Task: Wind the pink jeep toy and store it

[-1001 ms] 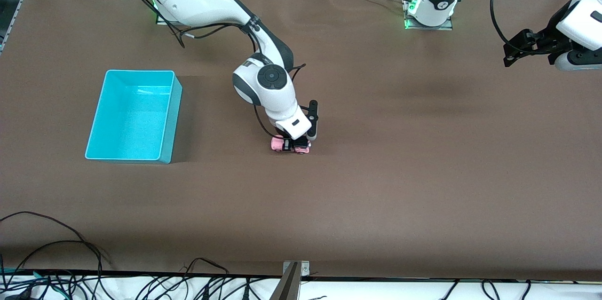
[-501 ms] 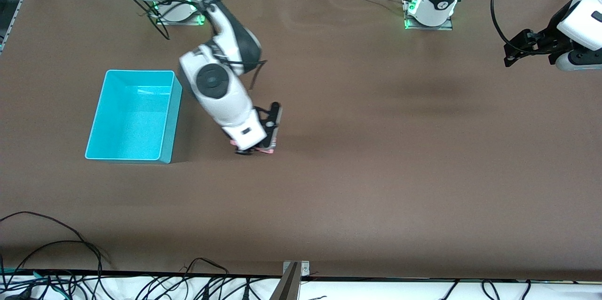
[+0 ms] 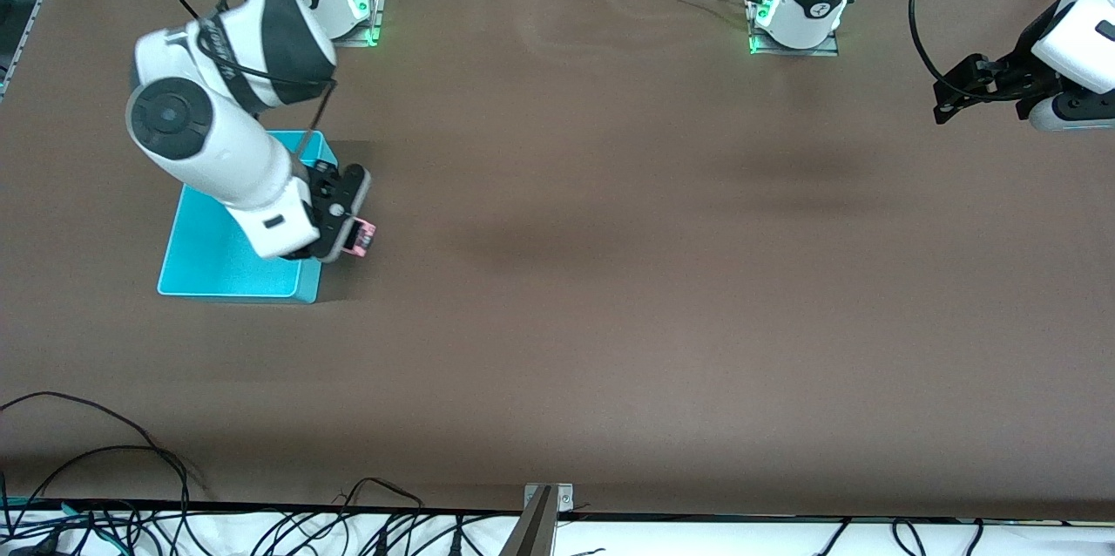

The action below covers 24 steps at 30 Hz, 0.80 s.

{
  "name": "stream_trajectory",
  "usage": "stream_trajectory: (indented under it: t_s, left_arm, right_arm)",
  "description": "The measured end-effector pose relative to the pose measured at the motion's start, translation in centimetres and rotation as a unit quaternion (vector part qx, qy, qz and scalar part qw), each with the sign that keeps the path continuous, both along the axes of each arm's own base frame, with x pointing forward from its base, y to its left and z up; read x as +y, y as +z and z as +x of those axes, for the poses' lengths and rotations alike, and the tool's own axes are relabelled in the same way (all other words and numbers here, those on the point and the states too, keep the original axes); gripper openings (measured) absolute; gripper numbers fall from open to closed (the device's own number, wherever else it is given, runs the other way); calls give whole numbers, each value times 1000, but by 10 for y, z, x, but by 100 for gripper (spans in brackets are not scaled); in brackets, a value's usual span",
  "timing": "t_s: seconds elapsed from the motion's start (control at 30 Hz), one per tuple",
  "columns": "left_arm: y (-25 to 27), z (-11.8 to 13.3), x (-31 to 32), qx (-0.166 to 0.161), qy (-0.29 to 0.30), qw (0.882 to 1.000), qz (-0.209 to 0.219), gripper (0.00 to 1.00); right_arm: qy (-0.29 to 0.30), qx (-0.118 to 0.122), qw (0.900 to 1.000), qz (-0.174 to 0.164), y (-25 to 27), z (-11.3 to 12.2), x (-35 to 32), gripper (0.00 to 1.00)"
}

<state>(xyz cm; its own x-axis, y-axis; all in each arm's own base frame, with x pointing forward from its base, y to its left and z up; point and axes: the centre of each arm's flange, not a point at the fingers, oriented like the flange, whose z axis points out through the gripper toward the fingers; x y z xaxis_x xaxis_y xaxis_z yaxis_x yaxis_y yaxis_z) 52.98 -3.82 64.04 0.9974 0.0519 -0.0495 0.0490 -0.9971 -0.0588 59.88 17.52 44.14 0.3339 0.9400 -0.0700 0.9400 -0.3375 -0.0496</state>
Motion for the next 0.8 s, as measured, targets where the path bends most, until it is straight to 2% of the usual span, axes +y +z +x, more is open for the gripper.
stream_trajectory:
  t_s: [0.23,0.37,0.63,0.8]
  left_arm:
    - [1,0,0,-1,0,1000,0,100]
    - [1,0,0,-1,0,1000,0,100]
    - [0,0,0,0,0,1000,0,100]
    - [0,0,2,0,2,1000,0,100]
  right_arm:
    - [-48,8,999,-22,-11,-41,-88,51]
    - [-53,8,998,-17,-31,-63,-139,51]
    - [12,14,999,45,-99,-93,-206,51]
    - [59,25,995,78,-138,-96,-213,51]
